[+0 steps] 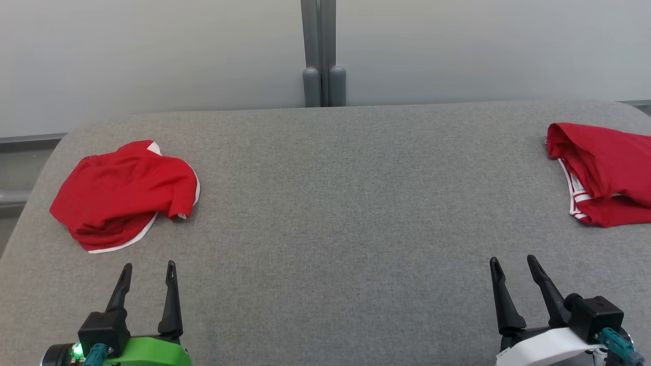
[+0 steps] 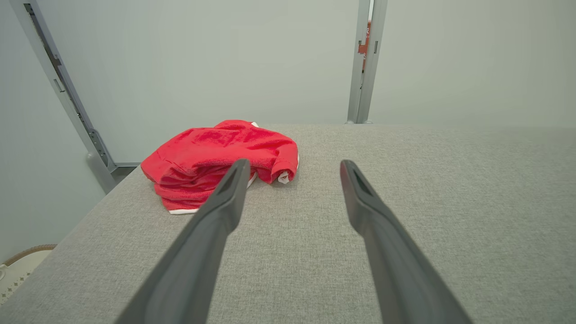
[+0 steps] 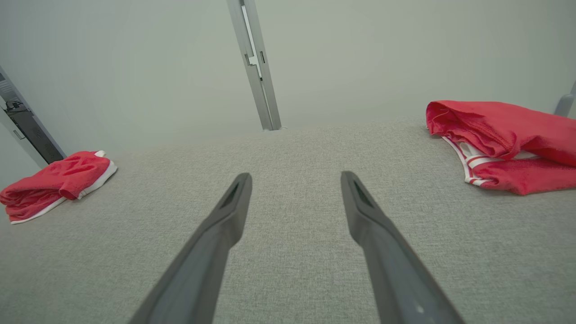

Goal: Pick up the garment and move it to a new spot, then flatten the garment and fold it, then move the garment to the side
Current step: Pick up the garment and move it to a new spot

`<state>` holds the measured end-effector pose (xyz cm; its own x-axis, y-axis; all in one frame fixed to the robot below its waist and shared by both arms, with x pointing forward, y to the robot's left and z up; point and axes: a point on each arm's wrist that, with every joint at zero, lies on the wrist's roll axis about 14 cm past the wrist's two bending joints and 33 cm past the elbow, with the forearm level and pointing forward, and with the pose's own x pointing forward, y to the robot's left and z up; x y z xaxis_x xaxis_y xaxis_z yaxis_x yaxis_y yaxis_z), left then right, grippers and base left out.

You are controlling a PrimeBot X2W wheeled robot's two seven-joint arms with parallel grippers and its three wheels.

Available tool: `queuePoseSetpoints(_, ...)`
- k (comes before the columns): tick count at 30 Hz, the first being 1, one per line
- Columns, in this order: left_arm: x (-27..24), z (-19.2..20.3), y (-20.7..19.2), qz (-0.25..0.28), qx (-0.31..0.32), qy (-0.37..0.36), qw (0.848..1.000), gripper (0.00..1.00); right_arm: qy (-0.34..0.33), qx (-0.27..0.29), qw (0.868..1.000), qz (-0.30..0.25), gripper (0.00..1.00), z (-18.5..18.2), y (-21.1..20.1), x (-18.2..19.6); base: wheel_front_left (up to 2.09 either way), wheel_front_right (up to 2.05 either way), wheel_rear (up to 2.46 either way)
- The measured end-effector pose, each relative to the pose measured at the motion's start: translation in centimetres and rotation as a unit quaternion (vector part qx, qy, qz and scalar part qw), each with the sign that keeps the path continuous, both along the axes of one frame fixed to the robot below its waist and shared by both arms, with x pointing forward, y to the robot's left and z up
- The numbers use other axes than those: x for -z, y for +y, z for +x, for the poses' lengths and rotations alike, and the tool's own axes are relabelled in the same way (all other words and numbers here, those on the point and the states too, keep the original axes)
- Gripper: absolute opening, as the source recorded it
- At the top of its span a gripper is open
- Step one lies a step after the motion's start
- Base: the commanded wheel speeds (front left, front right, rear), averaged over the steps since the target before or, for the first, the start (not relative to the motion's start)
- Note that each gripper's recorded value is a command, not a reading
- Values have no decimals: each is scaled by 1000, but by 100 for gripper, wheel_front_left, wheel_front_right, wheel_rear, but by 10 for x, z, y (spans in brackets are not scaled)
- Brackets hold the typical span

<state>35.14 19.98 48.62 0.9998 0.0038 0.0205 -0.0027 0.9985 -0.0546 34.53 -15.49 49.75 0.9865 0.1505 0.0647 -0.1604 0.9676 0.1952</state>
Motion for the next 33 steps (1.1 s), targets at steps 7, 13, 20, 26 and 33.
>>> queuePoseSetpoints(7, 0, -6, 13, 2, -20, 0, 1000, 100, 1, -16, 1000, 0, 100, 4, 11, 1, 0, 0, 0)
queuePoseSetpoints(13, 1, -17, 31, 4, -47, 2, 999, 100, 3, -42, 999, -1, 100, 11, 28, 2, 0, 0, 0)
queuePoseSetpoints(20, 1, -38, 62, 10, -95, 3, 995, 100, 5, -83, 997, -6, 100, 20, 53, 4, 0, 0, 0)
queuePoseSetpoints(26, 1, -60, 87, 13, -140, 5, 990, 100, 9, -124, 992, -8, 100, 28, 80, 7, 0, 0, 0)
queuePoseSetpoints(33, 2, -88, 112, 14, -191, 8, 981, 100, 14, -175, 984, -9, 100, 32, 114, 10, 0, 0, 0)
